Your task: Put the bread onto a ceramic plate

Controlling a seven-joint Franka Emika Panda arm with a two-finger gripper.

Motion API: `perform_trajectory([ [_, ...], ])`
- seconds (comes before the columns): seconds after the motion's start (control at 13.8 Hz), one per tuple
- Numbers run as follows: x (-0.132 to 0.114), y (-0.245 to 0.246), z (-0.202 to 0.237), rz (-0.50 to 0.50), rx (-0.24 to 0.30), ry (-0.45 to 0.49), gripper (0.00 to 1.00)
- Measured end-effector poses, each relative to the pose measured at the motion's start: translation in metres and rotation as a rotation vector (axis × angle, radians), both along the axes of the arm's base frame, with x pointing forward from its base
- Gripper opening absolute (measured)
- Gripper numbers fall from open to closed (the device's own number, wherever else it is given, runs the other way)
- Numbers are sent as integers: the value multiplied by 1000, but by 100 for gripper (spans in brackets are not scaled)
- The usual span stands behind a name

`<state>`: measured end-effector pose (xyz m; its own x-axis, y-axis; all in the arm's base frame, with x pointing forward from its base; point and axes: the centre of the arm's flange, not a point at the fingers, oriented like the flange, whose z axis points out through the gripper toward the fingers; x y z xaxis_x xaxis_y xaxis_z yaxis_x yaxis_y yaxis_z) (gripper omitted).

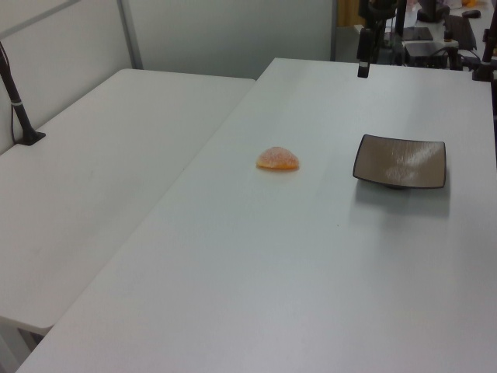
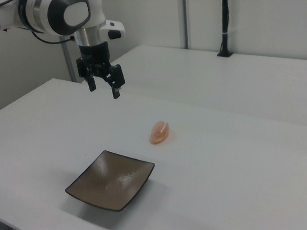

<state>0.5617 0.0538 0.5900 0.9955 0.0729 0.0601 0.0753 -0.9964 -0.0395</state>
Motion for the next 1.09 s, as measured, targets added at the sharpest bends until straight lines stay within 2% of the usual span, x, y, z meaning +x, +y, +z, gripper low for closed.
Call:
perform_trajectory([
  [1.09, 5, 15, -10, 30, -1, 8, 100],
])
